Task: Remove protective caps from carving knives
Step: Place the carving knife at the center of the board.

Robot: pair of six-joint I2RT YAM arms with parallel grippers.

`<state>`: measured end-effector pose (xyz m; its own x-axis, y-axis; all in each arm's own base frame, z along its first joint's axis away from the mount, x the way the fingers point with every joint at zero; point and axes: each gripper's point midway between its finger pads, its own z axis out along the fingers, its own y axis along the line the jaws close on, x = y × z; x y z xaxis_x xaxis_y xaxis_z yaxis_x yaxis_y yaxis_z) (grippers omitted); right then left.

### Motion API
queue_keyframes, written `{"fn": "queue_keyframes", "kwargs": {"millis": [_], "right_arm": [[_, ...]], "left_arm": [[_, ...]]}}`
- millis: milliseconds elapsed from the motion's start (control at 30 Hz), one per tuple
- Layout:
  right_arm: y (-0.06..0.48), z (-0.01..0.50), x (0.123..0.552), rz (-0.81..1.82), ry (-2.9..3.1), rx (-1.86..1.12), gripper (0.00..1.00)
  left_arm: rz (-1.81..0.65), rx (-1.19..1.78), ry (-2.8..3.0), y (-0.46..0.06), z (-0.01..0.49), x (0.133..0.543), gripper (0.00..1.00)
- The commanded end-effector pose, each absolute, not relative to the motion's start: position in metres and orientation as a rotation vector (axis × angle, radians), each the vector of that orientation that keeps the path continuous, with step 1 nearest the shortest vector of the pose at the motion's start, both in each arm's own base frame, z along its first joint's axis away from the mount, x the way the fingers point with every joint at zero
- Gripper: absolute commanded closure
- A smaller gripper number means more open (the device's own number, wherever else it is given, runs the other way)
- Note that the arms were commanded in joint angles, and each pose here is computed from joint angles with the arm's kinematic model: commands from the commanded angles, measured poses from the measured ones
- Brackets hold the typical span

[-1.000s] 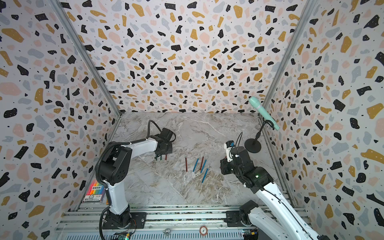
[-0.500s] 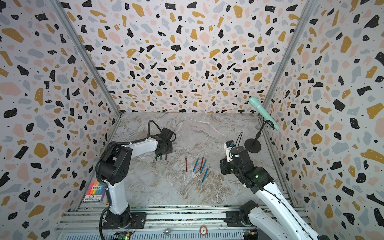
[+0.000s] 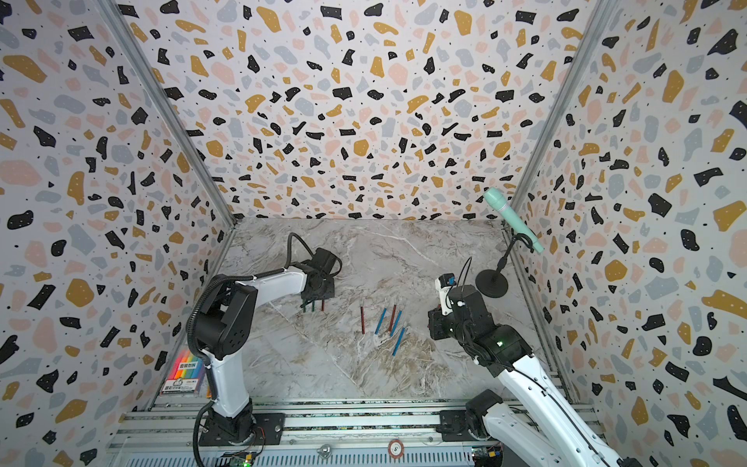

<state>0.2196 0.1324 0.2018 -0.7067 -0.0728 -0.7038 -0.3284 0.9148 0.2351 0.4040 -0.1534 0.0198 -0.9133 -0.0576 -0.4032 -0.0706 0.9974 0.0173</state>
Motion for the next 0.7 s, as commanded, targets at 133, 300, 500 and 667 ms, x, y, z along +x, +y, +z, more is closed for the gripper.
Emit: {"fn": "queue_keyframes", "kwargs": {"millis": [133, 300, 500, 667], "right_arm": [[0.131, 0.204, 0.218, 0.442, 2.317, -0.281, 1.0], [0.131, 0.204, 0.218, 0.443, 2.316, -0.282, 1.0], [0.13, 0.205, 0.219, 0.44, 2.314, -0.28, 1.0], [0.13, 0.204, 0.218, 0.439, 2.314, -0.279, 1.0]], "left_arm": [[0.06, -0.071, 2.73, -0.151, 0.028, 0.405, 0.69], [0.049, -0.066, 2.723, -0.153, 0.035, 0.407, 0.66], [-0.007, -0.064, 2.706, -0.16, 0.052, 0.411, 0.61], [-0.089, -0.072, 2.658, -0.17, 0.086, 0.418, 0.54]]}}
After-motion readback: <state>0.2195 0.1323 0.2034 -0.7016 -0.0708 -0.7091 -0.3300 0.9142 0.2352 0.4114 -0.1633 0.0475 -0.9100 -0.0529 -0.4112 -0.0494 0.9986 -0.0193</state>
